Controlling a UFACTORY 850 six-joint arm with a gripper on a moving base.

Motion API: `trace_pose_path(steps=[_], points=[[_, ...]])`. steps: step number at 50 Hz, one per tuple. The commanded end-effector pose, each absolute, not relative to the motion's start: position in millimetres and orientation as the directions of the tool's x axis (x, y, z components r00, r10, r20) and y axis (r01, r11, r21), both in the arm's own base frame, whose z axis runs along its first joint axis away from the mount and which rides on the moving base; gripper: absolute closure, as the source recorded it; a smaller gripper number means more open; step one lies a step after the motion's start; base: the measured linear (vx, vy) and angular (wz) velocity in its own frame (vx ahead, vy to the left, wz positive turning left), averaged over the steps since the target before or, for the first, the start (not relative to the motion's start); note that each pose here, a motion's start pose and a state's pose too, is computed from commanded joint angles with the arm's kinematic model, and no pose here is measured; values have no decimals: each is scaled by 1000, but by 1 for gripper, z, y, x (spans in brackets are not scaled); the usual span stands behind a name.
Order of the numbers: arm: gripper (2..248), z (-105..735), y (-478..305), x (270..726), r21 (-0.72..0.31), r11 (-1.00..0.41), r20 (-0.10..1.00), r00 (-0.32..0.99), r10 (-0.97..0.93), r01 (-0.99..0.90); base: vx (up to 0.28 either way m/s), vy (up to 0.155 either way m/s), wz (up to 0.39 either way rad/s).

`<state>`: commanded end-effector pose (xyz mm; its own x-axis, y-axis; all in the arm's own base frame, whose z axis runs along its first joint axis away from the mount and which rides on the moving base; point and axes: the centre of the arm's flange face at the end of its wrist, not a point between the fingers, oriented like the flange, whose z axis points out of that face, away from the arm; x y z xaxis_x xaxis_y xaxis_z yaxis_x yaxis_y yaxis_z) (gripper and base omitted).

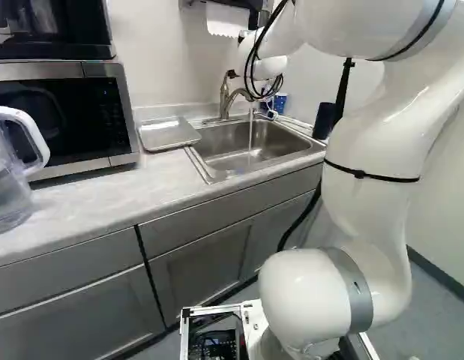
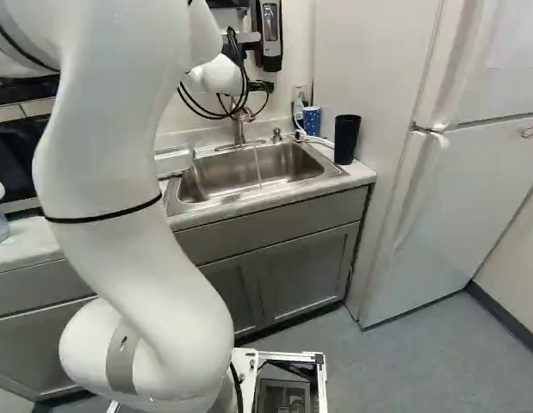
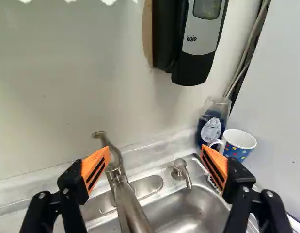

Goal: Rinse the cup and place it in the tray

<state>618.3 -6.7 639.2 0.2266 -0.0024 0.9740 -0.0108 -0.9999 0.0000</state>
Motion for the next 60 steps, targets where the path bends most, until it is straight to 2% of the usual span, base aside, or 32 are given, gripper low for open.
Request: trace_pose_path(steps=[60], points=[[3,626,-6,517,0,-1000,910,414,-5,-12,0,0,0]])
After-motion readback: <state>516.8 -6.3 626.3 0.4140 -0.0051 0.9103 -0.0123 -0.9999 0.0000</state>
